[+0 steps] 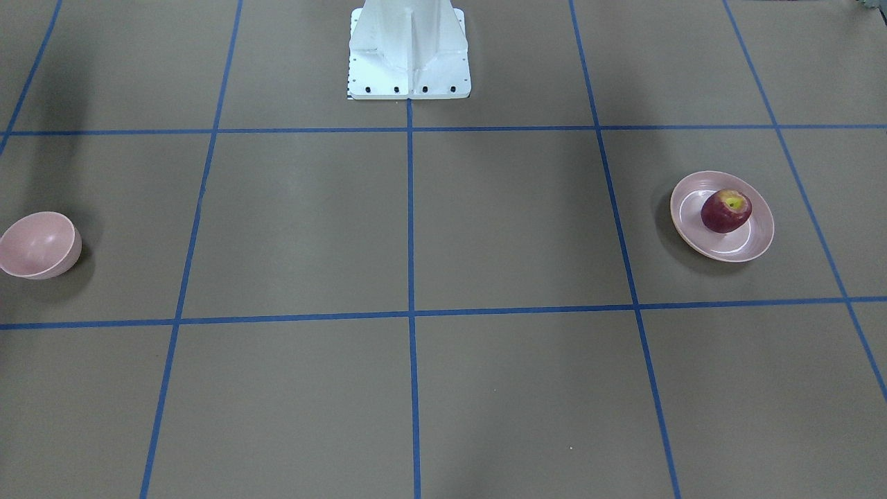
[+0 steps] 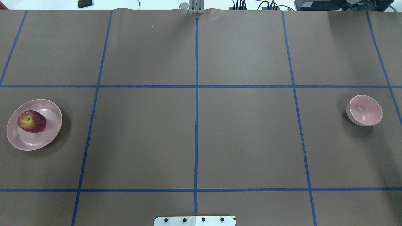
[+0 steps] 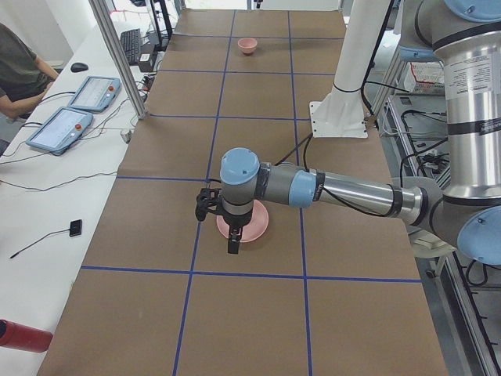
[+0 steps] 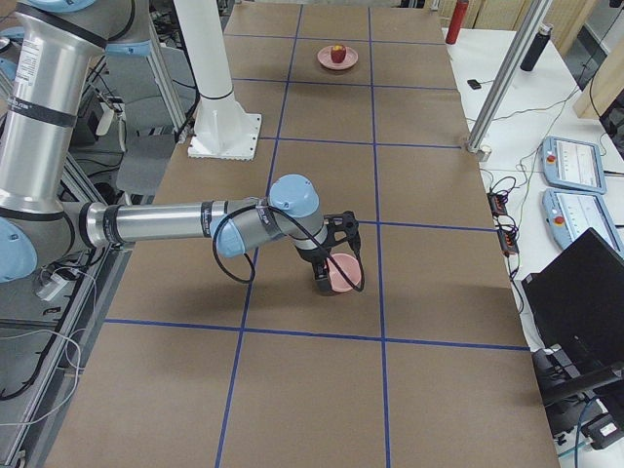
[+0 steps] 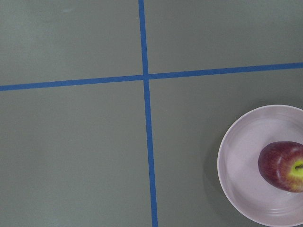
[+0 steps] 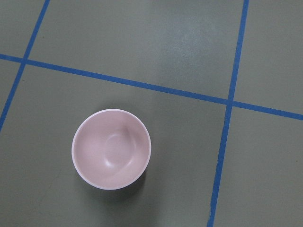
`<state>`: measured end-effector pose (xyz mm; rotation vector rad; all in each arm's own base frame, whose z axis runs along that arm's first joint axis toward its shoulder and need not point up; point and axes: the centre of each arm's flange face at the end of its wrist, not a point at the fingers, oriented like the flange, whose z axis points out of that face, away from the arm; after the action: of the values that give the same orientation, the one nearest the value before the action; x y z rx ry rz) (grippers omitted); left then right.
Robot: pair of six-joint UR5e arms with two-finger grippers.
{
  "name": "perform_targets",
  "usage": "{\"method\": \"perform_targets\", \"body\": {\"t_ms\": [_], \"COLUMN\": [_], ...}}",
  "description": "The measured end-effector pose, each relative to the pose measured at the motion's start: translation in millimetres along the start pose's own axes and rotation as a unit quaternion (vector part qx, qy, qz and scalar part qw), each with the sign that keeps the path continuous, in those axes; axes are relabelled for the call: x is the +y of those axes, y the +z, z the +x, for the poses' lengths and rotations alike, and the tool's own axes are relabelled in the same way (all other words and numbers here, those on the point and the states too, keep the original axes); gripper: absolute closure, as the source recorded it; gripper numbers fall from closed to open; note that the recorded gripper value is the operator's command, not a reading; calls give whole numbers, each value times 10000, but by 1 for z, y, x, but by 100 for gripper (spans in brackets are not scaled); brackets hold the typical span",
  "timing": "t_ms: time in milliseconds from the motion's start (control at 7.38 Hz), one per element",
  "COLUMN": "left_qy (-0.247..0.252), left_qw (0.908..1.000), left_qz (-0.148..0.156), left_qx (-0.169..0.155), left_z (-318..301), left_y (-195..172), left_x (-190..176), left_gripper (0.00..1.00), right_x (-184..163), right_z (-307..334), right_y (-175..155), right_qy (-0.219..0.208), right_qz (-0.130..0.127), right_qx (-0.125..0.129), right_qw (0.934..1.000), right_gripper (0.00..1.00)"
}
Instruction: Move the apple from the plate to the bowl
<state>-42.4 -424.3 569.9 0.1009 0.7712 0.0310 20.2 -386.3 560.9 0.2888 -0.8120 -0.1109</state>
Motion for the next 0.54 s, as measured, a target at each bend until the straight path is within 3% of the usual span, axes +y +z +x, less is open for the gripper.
{"method": "perform_targets", "body": {"t_ms": [542], "left_qy": [40], "left_qw": [10000], "left_qz": [21], "left_qx": [46], "left_z": [1], "left_y": [0], "left_x": [1], "left_gripper": [2], "right_x": [1], "right_z": [0], "right_y": [5], "right_qy": [15], "right_qz": [-66], "right_qx": [-185], "right_qw": [9998], "right_gripper": [0]}}
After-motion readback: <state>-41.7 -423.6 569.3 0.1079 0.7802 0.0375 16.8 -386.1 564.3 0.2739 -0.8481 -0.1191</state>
